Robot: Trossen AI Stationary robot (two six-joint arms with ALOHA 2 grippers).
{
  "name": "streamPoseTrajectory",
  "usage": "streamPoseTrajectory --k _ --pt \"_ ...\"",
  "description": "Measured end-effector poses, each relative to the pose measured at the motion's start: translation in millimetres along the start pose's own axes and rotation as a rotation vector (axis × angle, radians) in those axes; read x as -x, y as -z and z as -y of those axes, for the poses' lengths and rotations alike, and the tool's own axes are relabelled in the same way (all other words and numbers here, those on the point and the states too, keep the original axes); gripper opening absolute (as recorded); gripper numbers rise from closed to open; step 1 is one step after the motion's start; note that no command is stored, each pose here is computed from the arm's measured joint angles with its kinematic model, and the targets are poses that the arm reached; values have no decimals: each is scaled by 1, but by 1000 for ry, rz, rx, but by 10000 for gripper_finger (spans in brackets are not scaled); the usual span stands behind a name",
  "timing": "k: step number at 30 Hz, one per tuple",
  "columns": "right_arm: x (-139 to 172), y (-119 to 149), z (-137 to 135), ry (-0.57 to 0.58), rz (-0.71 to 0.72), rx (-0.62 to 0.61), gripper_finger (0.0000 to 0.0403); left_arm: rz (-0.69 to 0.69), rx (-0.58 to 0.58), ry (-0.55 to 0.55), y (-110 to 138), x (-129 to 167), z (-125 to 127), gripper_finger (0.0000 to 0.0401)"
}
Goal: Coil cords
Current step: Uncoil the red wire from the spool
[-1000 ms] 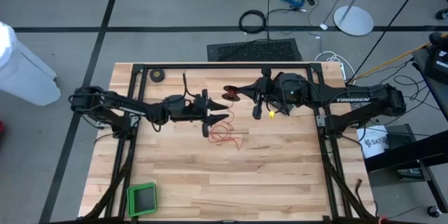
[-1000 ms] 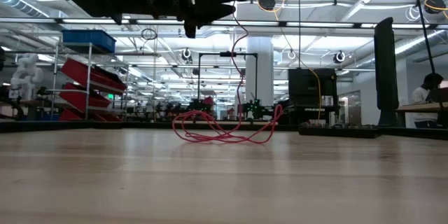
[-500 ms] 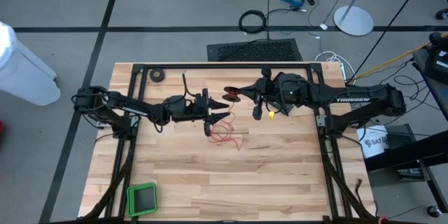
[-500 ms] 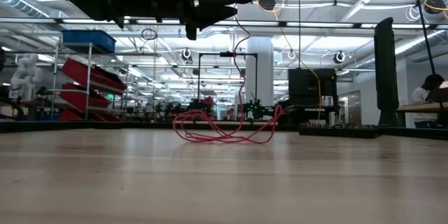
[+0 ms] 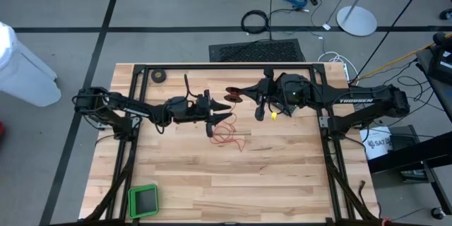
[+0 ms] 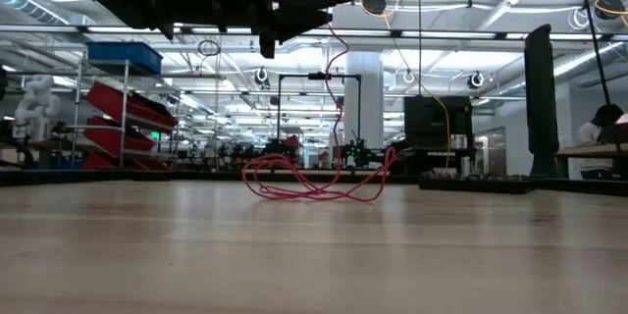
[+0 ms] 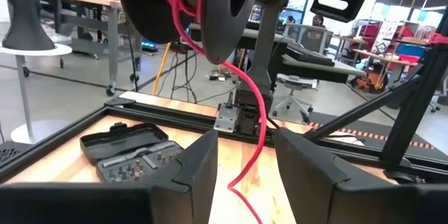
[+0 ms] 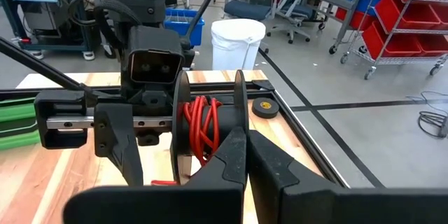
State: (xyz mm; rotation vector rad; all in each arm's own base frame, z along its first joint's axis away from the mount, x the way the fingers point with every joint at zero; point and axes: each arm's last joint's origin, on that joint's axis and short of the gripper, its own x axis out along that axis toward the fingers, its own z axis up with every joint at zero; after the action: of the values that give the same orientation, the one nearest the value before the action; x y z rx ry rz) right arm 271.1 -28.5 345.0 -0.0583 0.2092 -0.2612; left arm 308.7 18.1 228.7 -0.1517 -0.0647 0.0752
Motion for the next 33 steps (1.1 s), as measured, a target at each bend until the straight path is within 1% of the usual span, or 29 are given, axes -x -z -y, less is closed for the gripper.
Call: streamPoseTrajectory --k 8,17,22,27,31,33 --pt "0 -1 0 1 15 4 0 -8 0 0 1 0 0 96" --pt "0 -1 0 1 15 4 0 -9 -1 0 1 0 0 10" --pt "0 -1 0 1 14 3 0 -15 -3 -11 1 0 -1 5" --pt "2 0 -2 -8 -5 2 0 -66 -8 -45 3 1 -9 3" --pt "5 2 -2 -16 -34 -4 0 -98 -10 -73 1 4 -16 2" --pt "5 4 -2 -18 -58 -7 0 -93 -12 -81 -3 6 -18 1"
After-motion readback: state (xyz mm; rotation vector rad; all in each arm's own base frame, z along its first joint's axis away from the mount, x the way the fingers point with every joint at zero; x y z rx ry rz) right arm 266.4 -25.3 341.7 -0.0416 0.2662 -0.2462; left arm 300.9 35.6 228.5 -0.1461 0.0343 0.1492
